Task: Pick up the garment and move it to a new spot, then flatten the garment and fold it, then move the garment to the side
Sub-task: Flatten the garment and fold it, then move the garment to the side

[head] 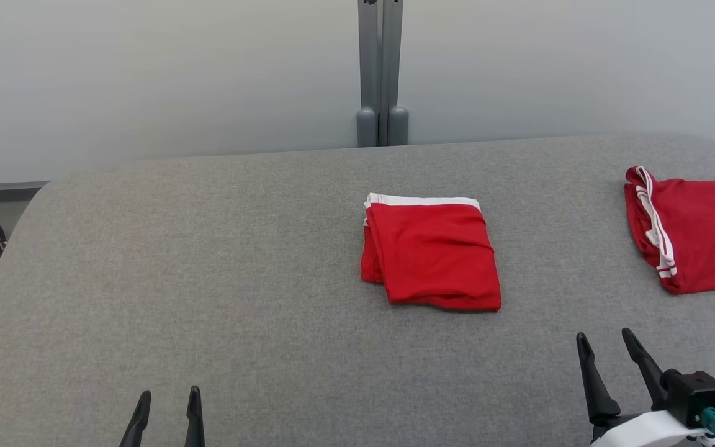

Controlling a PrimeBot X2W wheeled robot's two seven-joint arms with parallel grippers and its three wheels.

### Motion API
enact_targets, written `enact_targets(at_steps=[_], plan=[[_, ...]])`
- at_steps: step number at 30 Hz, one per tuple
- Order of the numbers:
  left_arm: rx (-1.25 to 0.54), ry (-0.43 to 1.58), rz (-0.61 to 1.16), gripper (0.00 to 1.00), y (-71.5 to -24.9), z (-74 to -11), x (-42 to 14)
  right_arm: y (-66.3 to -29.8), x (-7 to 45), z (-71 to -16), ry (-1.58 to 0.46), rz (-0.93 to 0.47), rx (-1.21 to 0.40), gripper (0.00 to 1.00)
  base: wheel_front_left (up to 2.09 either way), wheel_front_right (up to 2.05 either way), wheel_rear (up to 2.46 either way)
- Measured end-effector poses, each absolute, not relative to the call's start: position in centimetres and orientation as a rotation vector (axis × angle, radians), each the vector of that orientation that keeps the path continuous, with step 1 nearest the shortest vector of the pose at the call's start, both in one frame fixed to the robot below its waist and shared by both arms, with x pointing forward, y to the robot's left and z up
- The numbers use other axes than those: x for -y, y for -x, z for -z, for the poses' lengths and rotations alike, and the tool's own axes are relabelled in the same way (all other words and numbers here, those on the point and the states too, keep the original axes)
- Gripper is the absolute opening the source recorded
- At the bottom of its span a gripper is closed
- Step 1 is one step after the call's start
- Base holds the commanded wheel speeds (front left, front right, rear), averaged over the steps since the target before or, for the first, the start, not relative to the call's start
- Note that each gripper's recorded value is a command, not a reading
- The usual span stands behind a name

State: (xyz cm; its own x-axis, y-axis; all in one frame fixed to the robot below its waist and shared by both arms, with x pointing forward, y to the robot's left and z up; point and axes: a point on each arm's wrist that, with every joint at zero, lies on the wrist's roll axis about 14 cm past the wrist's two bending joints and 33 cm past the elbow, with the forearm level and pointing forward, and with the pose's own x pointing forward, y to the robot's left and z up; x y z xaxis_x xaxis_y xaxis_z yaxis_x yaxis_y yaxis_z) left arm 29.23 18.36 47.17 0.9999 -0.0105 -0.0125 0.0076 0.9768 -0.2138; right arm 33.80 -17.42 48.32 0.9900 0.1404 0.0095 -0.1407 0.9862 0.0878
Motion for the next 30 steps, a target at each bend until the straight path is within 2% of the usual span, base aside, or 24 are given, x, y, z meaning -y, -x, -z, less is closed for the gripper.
enact_targets(at_steps=[12, 17, 23, 27, 30], plan=[[-0.021, 0.218, 0.01, 1.0, -29.1, -46.9, -18.3, -34.3, 17.5, -48.3, -0.087, -0.133, 0.001, 1.0, 0.0, 0.0, 0.0], [-0.034, 0.221, 0.012, 1.0, -29.2, -46.6, -18.2, -36.1, 17.2, -48.4, -0.168, -0.127, 0.002, 1.0, 0.0, 0.0, 0.0], [-0.051, 0.236, 0.038, 1.0, -30.0, -46.3, -17.2, -41.8, 16.6, -49.3, -0.288, -0.144, -0.141, 1.0, 0.0, 0.0, 0.0], [-0.045, 0.243, 0.078, 1.0, -32.0, -46.7, -15.9, -45.9, 15.5, -49.2, -0.34, -0.176, -0.305, 1.0, 0.0, 0.0, 0.0], [-0.077, 0.246, 0.09, 1.0, -32.7, -45.8, -15.4, -47.8, 15.1, -46.8, -0.4, -0.16, -0.469, 1.0, 0.0, 0.0, 0.0]])
